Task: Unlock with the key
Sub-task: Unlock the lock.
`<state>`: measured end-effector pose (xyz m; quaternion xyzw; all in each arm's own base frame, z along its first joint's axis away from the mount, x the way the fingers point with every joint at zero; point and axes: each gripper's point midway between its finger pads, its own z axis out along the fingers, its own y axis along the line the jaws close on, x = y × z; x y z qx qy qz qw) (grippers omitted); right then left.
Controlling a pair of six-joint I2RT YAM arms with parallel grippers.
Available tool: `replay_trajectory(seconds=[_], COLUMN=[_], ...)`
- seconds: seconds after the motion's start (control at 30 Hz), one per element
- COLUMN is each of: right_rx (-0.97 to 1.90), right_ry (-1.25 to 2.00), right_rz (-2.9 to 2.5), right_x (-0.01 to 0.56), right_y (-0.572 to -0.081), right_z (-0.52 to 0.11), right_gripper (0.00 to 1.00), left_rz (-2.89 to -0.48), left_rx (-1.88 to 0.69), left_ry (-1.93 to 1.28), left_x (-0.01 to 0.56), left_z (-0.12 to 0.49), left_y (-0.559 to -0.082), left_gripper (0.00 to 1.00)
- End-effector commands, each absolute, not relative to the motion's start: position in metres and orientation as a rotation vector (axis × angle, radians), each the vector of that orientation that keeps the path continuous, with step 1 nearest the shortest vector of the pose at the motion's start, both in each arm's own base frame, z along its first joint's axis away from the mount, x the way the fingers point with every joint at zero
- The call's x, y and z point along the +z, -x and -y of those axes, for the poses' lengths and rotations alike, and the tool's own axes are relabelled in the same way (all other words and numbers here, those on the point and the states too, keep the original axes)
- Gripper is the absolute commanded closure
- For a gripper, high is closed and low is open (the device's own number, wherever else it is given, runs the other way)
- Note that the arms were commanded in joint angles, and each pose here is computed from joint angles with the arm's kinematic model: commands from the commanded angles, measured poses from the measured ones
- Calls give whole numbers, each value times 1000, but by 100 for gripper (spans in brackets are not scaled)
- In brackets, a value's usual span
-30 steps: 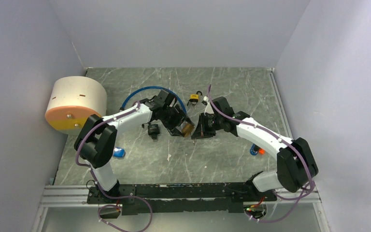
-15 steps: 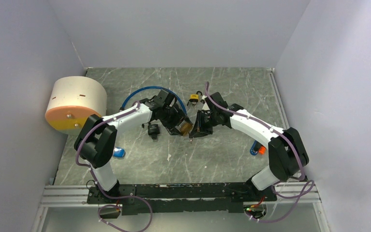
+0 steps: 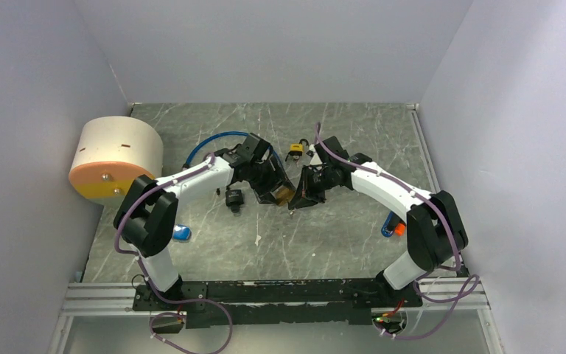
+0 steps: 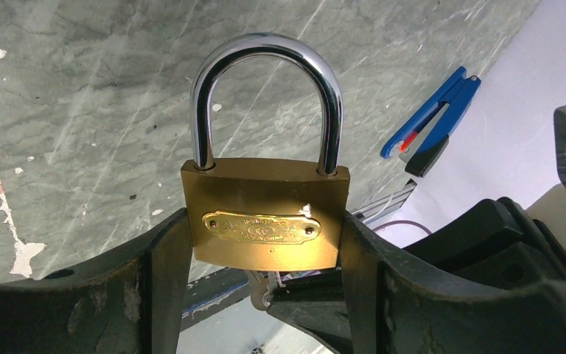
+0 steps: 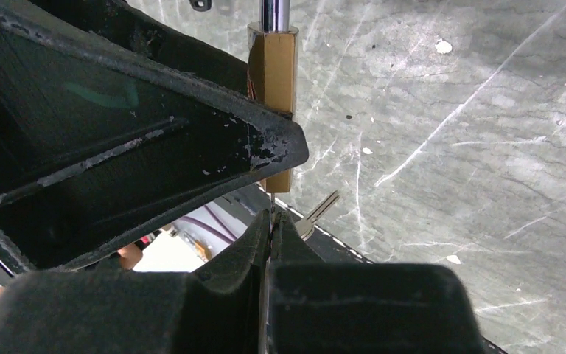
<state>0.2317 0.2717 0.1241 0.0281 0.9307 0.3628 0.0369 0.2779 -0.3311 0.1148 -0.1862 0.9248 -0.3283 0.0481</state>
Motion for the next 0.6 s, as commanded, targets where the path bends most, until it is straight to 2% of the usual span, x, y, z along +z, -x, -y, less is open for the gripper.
replay_trajectory(seconds=[0.0,0.37,0.57], right_rx=[1202,1158,1044], right_ry=[-98,-187,-144], right_rz=[-2718,-2646,-2534], right_x=[149,144,142], right_y=[-262,-273,-277], right_z=[-286,-282,-273], right_gripper=[100,100,100], left_rz=[-2698,-2665,-2656], left_rx=[-1264,-1345,-1429], left_ry=[350,414,518], left_x=[178,190,198], left_z=[359,363,366], left_y=[-267,-266,-261], left_gripper=[97,98,97])
